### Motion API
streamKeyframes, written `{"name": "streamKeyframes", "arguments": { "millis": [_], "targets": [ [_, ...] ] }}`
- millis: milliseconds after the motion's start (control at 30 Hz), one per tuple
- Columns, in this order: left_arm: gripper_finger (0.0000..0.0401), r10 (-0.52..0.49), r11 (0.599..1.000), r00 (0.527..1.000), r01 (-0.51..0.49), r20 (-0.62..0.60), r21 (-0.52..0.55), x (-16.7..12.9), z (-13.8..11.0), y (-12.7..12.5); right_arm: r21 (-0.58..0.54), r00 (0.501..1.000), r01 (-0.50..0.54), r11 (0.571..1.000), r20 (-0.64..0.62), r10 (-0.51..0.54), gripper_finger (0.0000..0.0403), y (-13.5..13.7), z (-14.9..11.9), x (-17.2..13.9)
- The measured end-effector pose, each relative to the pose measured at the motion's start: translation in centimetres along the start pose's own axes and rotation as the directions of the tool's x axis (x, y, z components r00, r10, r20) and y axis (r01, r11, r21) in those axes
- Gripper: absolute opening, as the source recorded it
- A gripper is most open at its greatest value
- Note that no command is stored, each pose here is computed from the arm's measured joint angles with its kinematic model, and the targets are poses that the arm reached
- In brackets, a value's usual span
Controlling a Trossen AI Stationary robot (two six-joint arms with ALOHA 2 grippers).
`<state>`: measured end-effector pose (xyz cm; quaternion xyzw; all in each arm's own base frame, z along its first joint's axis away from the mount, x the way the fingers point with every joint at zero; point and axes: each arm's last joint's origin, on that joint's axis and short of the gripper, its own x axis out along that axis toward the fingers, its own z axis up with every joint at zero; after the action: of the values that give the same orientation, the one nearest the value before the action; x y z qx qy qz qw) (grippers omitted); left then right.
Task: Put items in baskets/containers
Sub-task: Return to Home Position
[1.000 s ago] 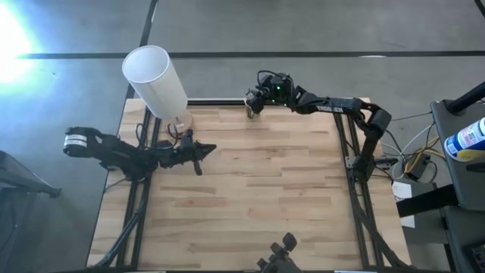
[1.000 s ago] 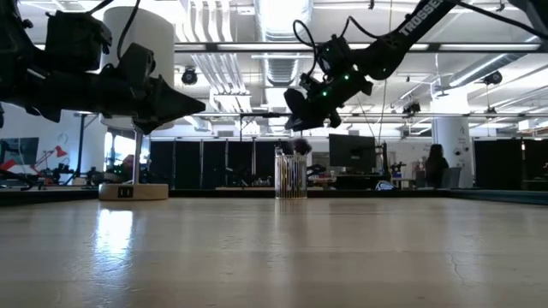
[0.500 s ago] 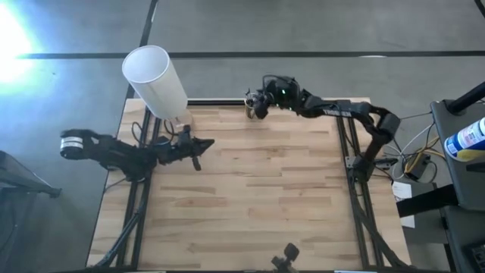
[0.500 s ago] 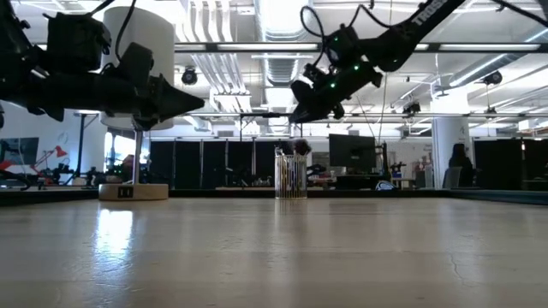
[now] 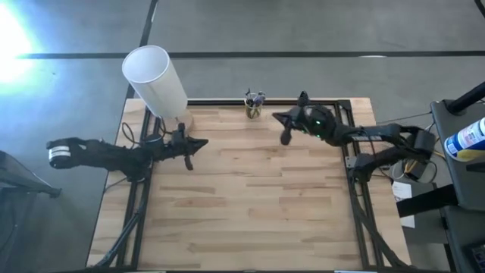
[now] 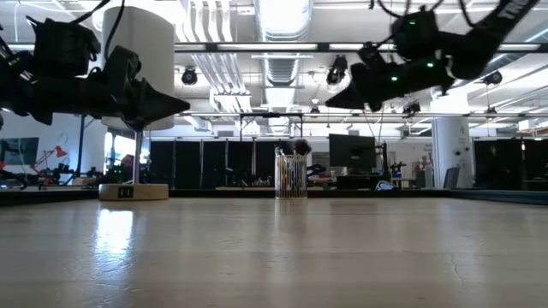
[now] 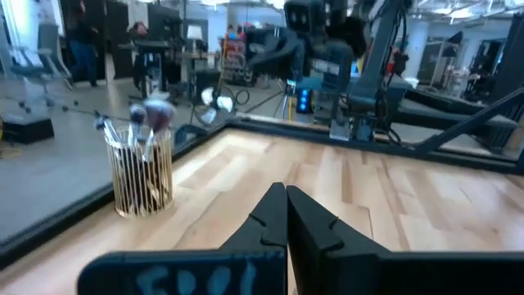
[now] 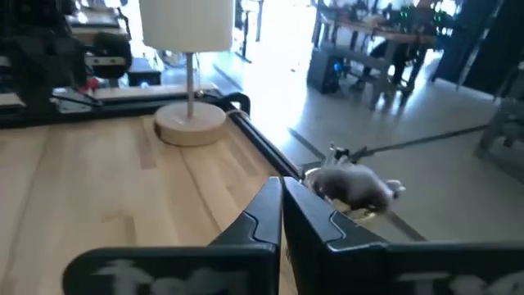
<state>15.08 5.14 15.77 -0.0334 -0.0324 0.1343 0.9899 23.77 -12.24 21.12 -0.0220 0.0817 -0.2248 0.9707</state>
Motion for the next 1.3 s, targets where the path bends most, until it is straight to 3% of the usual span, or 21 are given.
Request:
{"name": "streamKeyframes", "arguments": {
  "millis": [167, 633, 1100, 1300],
  "targets": [
    [0.0, 0.001, 1.0, 1.0, -0.002, 0.021, 0.029, -0.2, 0.4, 0.0, -0.003, 0.998, -0.024, 1.0, 0.05, 0.024, 0.0008, 0.3, -1.0, -3.5],
    [0.0, 0.029, 0.998, 1.0, -0.029, -0.003, 0.061, -1.3, 0.9, 0.3, -0.001, 0.977, 0.034, 0.999, 0.211, -0.034, 0.0008, 0.5, -3.9, -11.1],
    [0.0, 0.088, 0.995, 0.996, -0.087, -0.025, 0.046, -2.6, 1.2, 0.4, -0.022, 0.948, 0.053, 0.998, 0.315, -0.043, 0.0008, 0.6, -4.7, -13.6],
    [0.0, 0.121, 0.992, 0.992, -0.122, 0.044, 0.015, -3.4, 2.1, 0.3, -0.038, 0.93, 0.143, 0.989, 0.347, -0.121, 0.0008, 0.3, -4.4, -14.1]
  ]
}}
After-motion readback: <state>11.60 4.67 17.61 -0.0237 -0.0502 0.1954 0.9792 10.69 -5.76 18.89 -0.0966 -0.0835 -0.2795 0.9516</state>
